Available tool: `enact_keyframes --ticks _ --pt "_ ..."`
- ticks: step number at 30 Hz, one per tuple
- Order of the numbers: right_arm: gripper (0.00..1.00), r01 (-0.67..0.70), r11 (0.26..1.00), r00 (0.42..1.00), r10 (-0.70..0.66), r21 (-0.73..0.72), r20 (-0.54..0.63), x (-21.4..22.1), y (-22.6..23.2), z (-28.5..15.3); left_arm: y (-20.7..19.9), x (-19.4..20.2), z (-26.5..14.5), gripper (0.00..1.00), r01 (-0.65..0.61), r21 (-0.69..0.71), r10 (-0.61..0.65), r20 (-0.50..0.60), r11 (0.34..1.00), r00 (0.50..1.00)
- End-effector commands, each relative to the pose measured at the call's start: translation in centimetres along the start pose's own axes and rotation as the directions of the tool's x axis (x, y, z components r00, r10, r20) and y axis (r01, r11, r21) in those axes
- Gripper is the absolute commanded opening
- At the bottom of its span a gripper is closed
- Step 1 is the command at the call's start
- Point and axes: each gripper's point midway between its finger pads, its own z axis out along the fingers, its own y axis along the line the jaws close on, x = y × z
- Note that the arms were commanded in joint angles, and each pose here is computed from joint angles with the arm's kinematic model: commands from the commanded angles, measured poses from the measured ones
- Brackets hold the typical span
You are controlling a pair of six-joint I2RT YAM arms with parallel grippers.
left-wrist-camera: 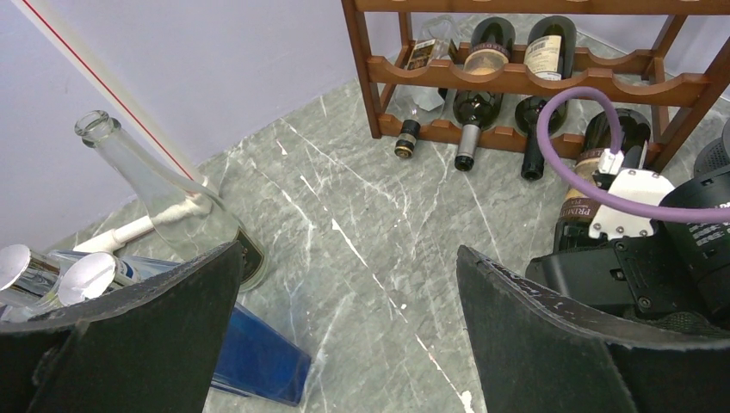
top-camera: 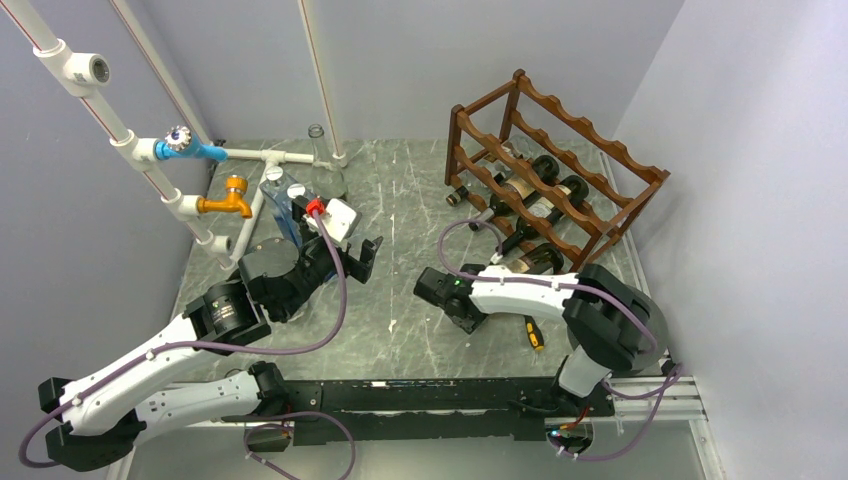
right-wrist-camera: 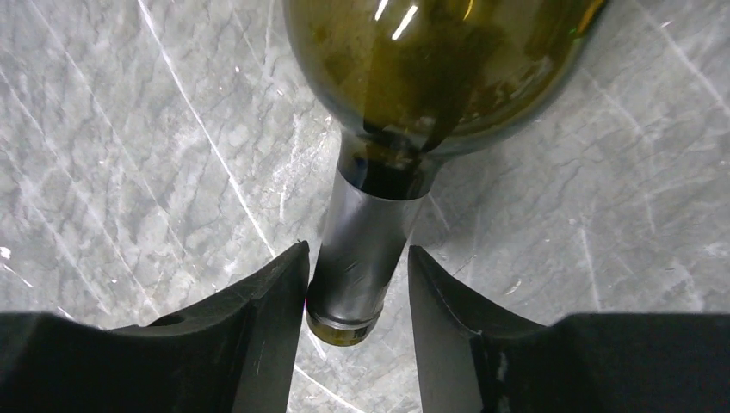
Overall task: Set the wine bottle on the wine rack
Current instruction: Place the wine bottle in the wine rack.
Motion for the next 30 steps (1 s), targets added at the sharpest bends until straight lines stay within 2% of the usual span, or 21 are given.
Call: enact_keyframes --ticks 1,6,9,12,15,19,21,25,30 --pt "0.47 -0.028 1.000 0.995 0.029 -0.012 0.092 -2.8 -0.4 -1.3 0.0 -0.9 -0.1 0.99 0.028 0.001 -0.028 0.031 1.000 0.999" --pt "0.44 -0.035 0.999 0.991 0.035 -0.002 0.128 -3.8 -0.9 -1.7 -0.1 -0.8 0.0 0.99 0.024 0.005 -0.024 0.021 1.000 0.999" --pt "0.32 -0.044 0.999 0.989 0.045 -0.010 0.141 -4.1 -1.1 -1.7 -0.2 -0.8 0.1 1.00 0.025 0.007 -0.025 0.023 1.000 0.999" --pt "0.29 -0.052 0.998 0.990 0.056 -0.030 0.133 -4.1 -1.1 -1.7 -0.2 -0.7 0.2 1.00 0.019 0.006 -0.019 0.017 1.000 1.000" --pt "0.39 -0.036 0.999 0.992 0.041 -0.039 0.123 -3.7 -0.7 -1.5 -0.3 -0.7 0.2 1.00 0.020 0.010 -0.020 0.016 1.000 1.000" --pt "0.59 -0.013 0.999 0.996 0.016 -0.039 0.086 -2.5 -0.1 -1.0 -0.3 -0.7 0.1 1.00 0.021 0.013 -0.022 0.017 1.000 1.000" --pt "0.63 0.006 0.999 0.998 -0.004 -0.037 0.056 -1.6 0.2 -0.6 -0.3 -0.8 0.0 0.99 0.027 0.016 -0.027 0.023 1.000 0.999" --pt "0.65 0.020 0.999 1.000 -0.019 -0.035 0.017 -0.4 0.4 0.1 -0.2 -1.0 0.0 0.99 0.025 0.013 -0.026 0.027 1.000 0.999" --pt "0.56 0.005 0.999 1.000 -0.004 -0.050 0.022 -0.4 1.0 0.1 -0.1 -1.1 -0.2 0.99 0.028 0.015 -0.029 0.033 0.999 0.999"
